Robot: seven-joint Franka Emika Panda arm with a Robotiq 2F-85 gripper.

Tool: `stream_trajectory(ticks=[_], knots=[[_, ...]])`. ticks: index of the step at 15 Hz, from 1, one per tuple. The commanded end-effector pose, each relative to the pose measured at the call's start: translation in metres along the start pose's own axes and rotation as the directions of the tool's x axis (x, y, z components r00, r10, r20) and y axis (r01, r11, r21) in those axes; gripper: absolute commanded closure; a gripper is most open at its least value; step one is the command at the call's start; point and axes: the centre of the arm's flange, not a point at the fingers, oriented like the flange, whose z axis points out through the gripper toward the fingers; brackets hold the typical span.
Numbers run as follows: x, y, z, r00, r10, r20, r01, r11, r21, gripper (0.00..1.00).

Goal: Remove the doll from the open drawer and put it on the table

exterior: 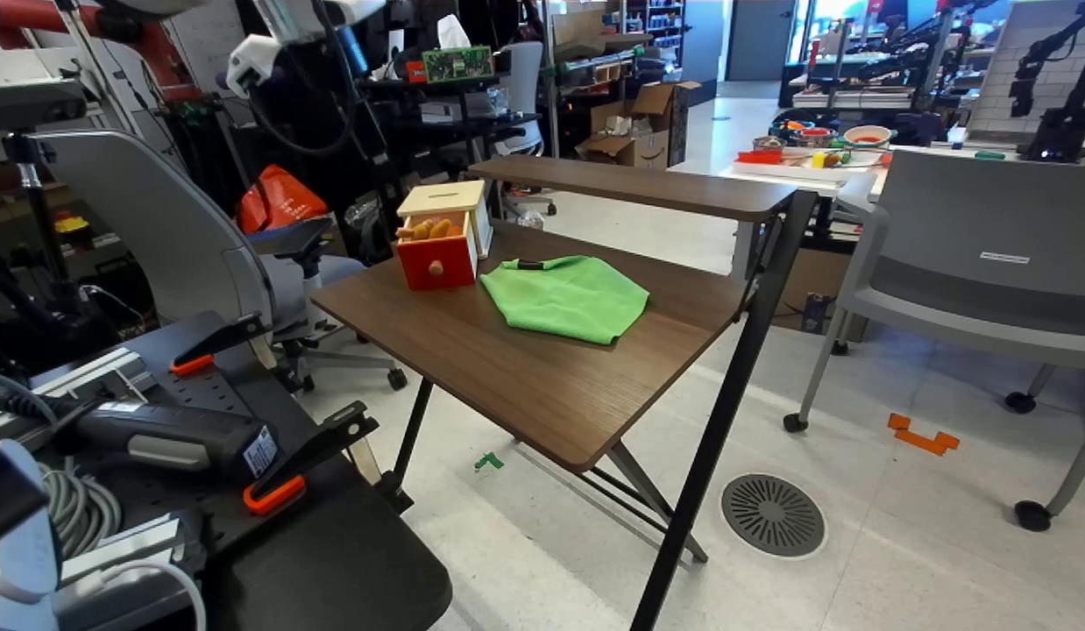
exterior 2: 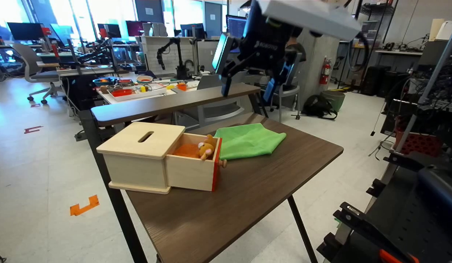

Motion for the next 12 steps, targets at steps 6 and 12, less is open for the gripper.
stream_trajectory(ticks=[6,12], knots=[[0.029,-0.06,0.105,0.999,-0.031,0.008,0.031,0.999,-0.029,0.0],[0.031,-0.079,0.138,0.999,-0.029,0.013,0.03,0.999,-0.039,0.07]])
